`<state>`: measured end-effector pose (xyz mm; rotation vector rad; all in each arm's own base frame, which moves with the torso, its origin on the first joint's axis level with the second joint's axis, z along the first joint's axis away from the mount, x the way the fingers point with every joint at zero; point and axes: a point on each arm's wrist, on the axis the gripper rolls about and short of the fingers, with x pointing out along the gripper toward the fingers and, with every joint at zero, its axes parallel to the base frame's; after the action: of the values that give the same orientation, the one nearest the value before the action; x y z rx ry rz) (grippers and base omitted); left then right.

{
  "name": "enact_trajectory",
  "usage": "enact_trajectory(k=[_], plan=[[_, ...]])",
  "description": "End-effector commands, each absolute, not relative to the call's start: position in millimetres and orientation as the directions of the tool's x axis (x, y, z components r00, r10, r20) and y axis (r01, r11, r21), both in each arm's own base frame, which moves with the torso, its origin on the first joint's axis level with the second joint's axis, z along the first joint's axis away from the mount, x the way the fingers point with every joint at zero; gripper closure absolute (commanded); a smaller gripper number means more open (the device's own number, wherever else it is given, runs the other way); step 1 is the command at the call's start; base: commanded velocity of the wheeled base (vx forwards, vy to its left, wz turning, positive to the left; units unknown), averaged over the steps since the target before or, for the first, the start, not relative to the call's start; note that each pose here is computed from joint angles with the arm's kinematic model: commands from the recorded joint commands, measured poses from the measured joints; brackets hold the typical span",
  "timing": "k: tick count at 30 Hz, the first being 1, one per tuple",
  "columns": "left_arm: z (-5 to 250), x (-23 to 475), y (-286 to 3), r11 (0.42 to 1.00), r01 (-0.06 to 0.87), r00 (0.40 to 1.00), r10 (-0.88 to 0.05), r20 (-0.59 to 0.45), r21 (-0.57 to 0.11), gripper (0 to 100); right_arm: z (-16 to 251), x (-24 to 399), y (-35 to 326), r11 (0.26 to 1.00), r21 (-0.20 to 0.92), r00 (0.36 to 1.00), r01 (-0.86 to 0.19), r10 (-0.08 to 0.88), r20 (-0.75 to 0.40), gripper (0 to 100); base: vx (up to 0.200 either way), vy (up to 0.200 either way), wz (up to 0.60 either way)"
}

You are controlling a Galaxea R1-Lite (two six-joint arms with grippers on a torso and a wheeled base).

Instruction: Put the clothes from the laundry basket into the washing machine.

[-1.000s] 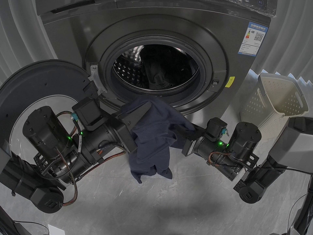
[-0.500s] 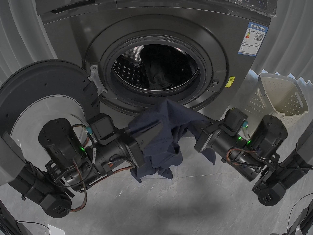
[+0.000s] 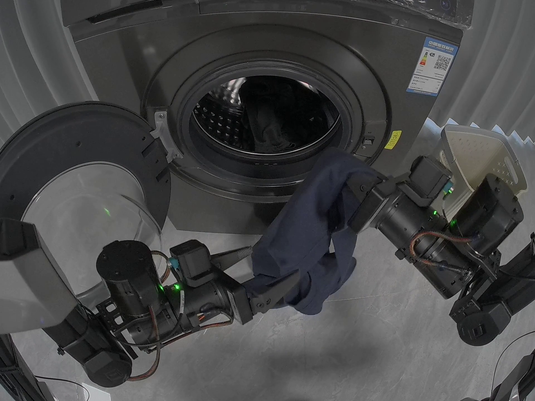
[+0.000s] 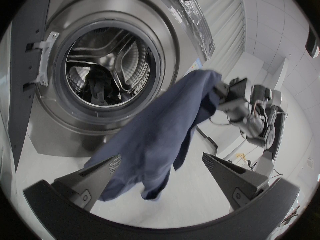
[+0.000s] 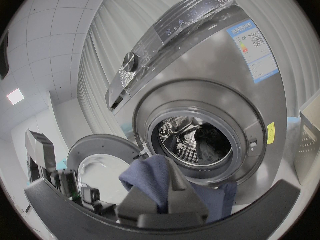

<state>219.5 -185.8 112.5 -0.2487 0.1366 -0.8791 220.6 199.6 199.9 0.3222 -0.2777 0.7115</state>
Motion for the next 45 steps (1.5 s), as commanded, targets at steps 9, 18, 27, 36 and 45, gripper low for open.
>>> enact_trajectory(k=[9, 18, 27, 36, 45], plan=[[74, 224, -192, 0.626, 0.751, 0.617, -0.778, -0.115, -0.21, 0, 211, 227, 205, 0.715, 0.199, 0.724, -0.67, 0.568, 0.392, 100, 0.0, 0.0, 0.0], [60, 225, -213, 0.592, 0.779, 0.576, -0.806, -0.138, -0.206, 0, 213, 229, 208, 0.712, 0.2, 0.719, -0.673, 0.566, 0.403, 100, 0.0, 0.0, 0.0], [31, 258, -238, 0.616, 0.763, 0.601, -0.788, -0.134, -0.199, 0, 217, 233, 215, 0.704, 0.2, 0.707, -0.682, 0.565, 0.425, 100, 0.0, 0.0, 0.0], [6, 292, -256, 0.658, 0.73, 0.651, -0.752, -0.103, -0.185, 0, 217, 230, 216, 0.696, 0.206, 0.704, -0.688, 0.571, 0.424, 100, 0.0, 0.0, 0.0], [-15, 321, -265, 0.709, 0.685, 0.71, -0.701, -0.069, -0.165, 0, 219, 227, 218, 0.702, 0.22, 0.714, -0.677, 0.553, 0.43, 100, 0.0, 0.0, 0.0]])
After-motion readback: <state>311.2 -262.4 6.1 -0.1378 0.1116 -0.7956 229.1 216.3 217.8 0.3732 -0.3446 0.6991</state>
